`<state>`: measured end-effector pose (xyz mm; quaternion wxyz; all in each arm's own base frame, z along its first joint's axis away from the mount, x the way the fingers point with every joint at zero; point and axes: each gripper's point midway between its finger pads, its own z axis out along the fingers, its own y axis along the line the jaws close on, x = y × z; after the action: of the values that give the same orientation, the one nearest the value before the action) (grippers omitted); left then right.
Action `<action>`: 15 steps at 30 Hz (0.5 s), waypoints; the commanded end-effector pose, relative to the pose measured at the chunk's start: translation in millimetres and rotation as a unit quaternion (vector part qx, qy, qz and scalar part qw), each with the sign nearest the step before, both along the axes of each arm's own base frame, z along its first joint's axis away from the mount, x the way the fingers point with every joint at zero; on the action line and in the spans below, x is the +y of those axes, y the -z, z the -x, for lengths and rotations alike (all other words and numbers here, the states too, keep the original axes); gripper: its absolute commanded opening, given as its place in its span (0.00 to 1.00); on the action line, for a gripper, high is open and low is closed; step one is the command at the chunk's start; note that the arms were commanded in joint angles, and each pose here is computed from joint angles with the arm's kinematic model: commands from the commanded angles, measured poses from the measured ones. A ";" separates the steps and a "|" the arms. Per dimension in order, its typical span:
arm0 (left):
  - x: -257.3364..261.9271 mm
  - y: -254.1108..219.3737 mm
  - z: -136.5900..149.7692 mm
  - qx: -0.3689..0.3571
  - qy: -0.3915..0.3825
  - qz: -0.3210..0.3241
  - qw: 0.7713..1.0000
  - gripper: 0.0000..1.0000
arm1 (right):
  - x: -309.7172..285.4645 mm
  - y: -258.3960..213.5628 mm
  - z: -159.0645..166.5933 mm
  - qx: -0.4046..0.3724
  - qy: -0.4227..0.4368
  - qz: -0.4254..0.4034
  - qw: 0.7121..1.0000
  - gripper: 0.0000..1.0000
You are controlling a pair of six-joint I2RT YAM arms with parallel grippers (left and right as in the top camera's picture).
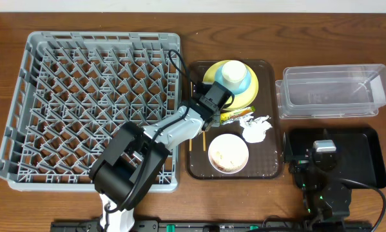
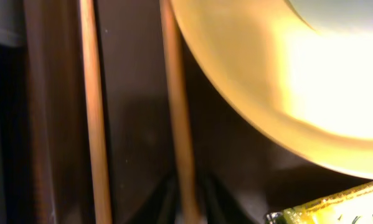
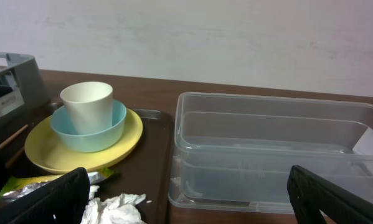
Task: Sort waste into correct bins and load items into the dishwasher rack
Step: 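Lift the chopstick and set it into the gray dish rack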
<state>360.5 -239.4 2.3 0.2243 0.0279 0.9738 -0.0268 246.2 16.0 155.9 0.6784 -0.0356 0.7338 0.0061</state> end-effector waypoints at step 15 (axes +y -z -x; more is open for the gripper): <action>23.4 -80.2 0.4 -0.066 -0.012 -0.012 0.998 0.06 | 0.5 0.9 0.2 0.001 -0.002 0.004 1.000 0.99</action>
<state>351.6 -224.5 29.3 0.2295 0.0307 0.9728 -0.0064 246.2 16.0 155.9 0.6784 -0.0355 0.7338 0.0060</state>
